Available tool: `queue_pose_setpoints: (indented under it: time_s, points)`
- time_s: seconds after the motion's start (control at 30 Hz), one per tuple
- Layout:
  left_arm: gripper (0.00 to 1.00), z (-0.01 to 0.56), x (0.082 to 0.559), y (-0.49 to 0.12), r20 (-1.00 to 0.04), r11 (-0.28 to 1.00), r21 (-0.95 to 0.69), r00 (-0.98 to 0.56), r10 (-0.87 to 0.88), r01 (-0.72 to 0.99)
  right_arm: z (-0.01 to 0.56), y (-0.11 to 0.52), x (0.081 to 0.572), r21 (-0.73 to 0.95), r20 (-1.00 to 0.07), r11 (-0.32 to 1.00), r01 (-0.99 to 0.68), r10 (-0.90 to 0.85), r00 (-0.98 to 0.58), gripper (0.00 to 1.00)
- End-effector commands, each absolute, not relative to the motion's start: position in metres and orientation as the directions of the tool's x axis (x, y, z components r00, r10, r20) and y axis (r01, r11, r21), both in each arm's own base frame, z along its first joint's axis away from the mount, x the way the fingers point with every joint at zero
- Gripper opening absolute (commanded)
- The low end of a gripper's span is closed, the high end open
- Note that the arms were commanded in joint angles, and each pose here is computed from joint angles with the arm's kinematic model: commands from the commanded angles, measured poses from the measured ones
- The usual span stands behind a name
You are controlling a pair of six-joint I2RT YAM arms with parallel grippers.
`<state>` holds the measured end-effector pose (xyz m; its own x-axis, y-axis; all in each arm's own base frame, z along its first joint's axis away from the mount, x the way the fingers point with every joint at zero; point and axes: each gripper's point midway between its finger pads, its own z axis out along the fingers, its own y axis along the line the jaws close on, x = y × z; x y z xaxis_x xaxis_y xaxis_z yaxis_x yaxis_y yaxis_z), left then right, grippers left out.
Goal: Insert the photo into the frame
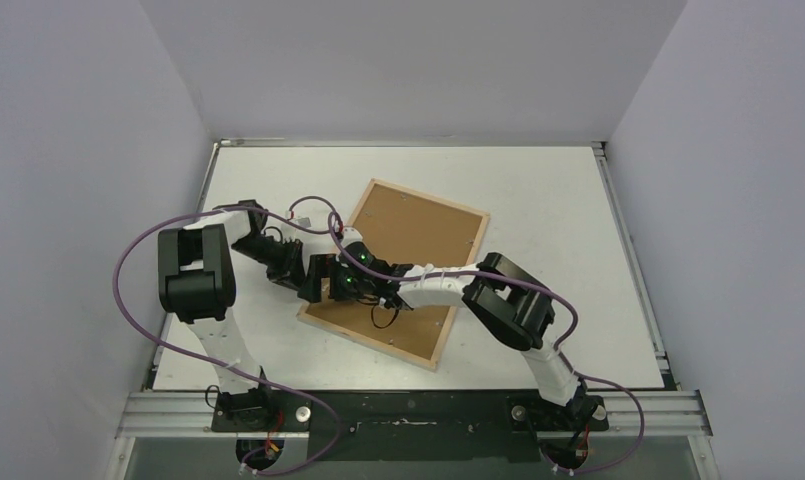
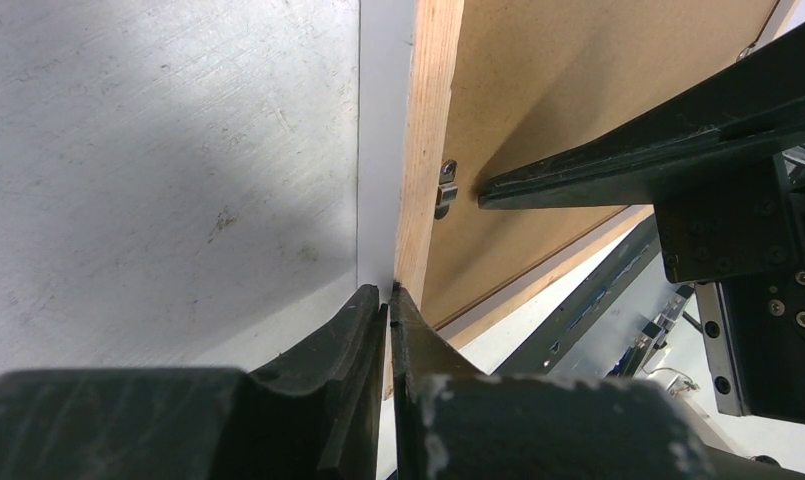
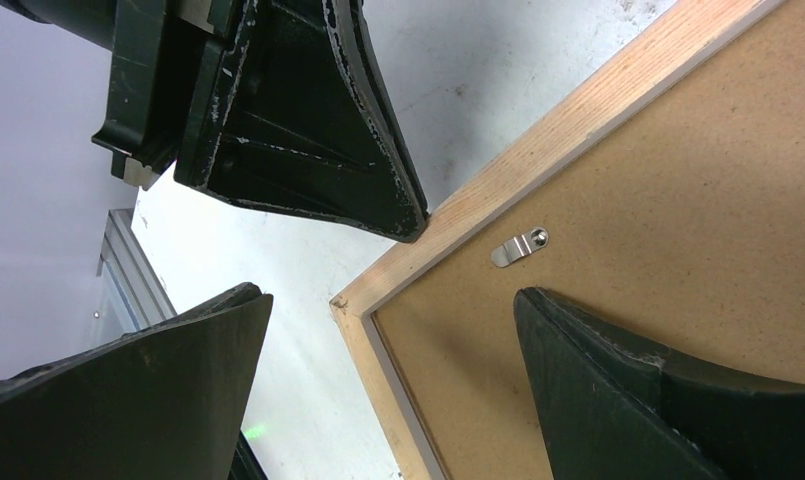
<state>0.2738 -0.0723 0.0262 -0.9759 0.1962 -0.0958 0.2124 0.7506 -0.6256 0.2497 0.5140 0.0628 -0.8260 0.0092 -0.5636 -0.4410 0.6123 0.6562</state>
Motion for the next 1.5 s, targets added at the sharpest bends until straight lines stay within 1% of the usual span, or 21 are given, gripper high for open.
queue_pose_setpoints:
  time_s: [0.0,0.53,1.27,1.47]
  points:
    - [0.06,0.018,0.28,-0.076,-0.134,0.739,-0.625,-0.967,0.215,0.251,0.07,0.526,0.254,0.671,-0.573,0.593,-0.445,0.033,-0.819,0.98]
    - [0.05,0.019,0.282,-0.075,-0.139,0.738,-0.625,-0.966,0.217,0.256,0.069,0.532,0.255,0.679,-0.573,0.581,-0.449,0.036,-0.819,0.98]
    - [0.04,0.019,0.282,-0.075,-0.138,0.737,-0.624,-0.965,0.221,0.258,0.065,0.531,0.268,0.649,-0.599,0.623,-0.436,0.067,-0.798,0.98]
    - [0.04,0.018,0.281,-0.077,-0.131,0.733,-0.632,-0.967,0.22,0.252,0.06,0.533,0.275,0.629,-0.613,0.653,-0.422,0.082,-0.786,0.98]
